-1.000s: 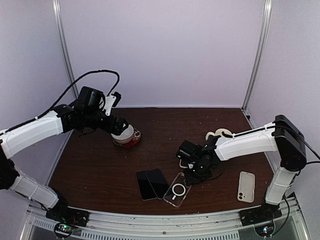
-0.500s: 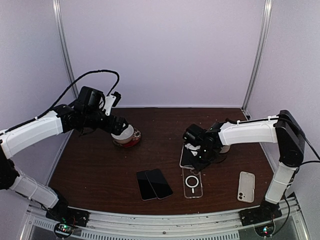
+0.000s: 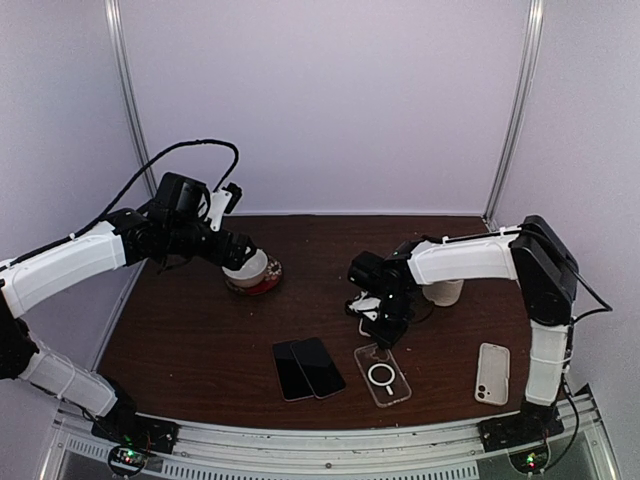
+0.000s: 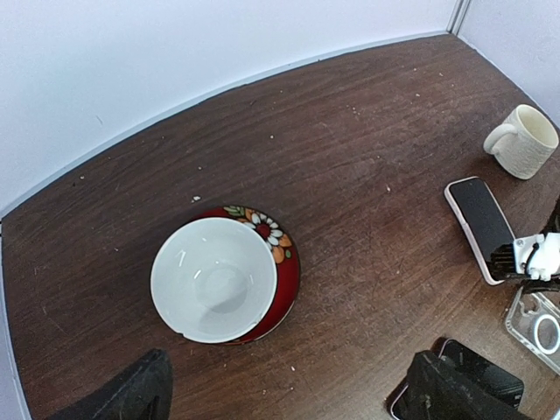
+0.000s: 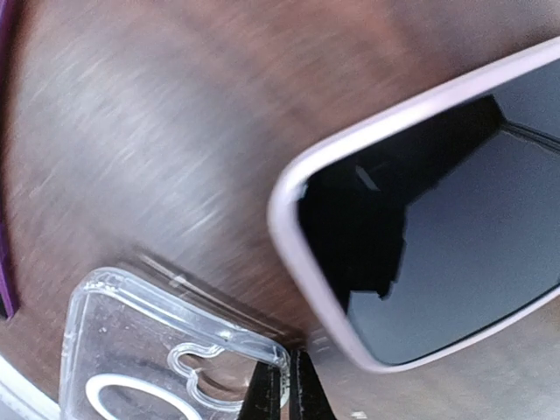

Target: Put the phone into the phone case

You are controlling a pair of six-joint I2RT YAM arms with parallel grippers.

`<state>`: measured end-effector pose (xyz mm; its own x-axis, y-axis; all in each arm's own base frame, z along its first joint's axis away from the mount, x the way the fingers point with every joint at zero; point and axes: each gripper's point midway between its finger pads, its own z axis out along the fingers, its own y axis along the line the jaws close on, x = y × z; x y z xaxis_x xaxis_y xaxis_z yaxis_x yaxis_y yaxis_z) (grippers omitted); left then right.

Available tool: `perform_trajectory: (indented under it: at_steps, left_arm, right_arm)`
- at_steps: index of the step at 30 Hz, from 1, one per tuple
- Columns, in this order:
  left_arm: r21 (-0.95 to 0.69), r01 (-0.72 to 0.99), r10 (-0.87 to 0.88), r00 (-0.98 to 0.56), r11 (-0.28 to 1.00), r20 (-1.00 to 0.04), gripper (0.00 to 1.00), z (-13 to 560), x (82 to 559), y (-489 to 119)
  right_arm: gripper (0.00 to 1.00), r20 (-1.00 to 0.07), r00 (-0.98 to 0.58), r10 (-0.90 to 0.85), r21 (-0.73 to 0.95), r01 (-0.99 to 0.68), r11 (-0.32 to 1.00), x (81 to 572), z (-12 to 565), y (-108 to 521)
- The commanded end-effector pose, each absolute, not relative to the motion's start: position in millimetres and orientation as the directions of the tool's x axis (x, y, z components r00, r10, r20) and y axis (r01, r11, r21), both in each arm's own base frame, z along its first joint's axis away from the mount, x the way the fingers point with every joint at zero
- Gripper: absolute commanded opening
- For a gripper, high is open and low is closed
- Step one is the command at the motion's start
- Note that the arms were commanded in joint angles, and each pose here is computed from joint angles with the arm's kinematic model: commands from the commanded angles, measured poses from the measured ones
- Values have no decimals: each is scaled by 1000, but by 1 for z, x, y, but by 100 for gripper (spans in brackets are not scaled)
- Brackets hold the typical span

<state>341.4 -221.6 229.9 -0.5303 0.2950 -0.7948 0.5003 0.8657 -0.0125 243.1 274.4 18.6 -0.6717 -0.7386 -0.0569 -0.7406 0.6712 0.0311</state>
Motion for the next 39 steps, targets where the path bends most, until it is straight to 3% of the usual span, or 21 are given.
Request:
perform_trajectory:
  at_steps: [1, 5, 9, 14, 21, 25, 27, 28, 29, 31, 34, 36, 39]
  left_arm:
    - [5, 493, 288, -500, 870, -817, 98, 239, 345, -218]
    - [20, 485, 294, -496, 874, -817, 97, 240, 345, -216]
    - [22, 482, 291, -490, 876, -822, 97, 242, 345, -214]
    - [19, 485, 290, -491, 874, -821, 98, 242, 345, -215]
    - [6, 492, 289, -502, 870, -815, 98, 237, 345, -218]
    - [-5, 500, 288, -508, 866, -812, 98, 235, 345, -221]
    - [-2, 496, 288, -508, 869, -812, 98, 236, 345, -220]
    - [1, 493, 287, -505, 870, -814, 98, 237, 345, -219]
    - [3, 492, 287, -502, 870, -816, 98, 238, 345, -218]
    - [7, 490, 285, -496, 872, -820, 98, 241, 344, -217]
    - [10, 486, 281, -488, 874, -826, 98, 244, 345, -216]
    - [13, 476, 279, -493, 879, -824, 98, 243, 345, -214]
    - [0, 468, 262, -495, 884, -828, 97, 248, 344, -213]
  right_arm:
    - [0, -40, -709, -704, -243, -676, 696, 310, 7, 243]
    - [0, -128, -695, -707, -345, -637, 689, 361, 29, 247]
    - [0, -111, -639, -761, -382, -679, 626, 377, 45, 253]
    - [0, -114, -639, -760, -256, -721, 644, 336, 49, 261]
    - [1, -198, -700, -686, -117, -678, 726, 270, 46, 272]
    - [34, -211, -704, -678, -182, -653, 735, 284, 58, 270]
    - [68, -212, -710, -672, -239, -629, 740, 292, 75, 267]
    - [94, -228, -711, -665, -267, -611, 745, 296, 88, 266]
    - [99, -257, -705, -661, -301, -591, 748, 298, 102, 267]
    - [99, -356, -689, -632, -277, -568, 775, 292, 126, 287]
    - [99, -587, -578, -567, -33, -683, 730, 266, 163, 359]
    - [99, -743, -481, -466, -24, -677, 736, 283, 212, 365]
    - [99, -925, -322, -202, -30, -467, 884, 330, 274, 327]
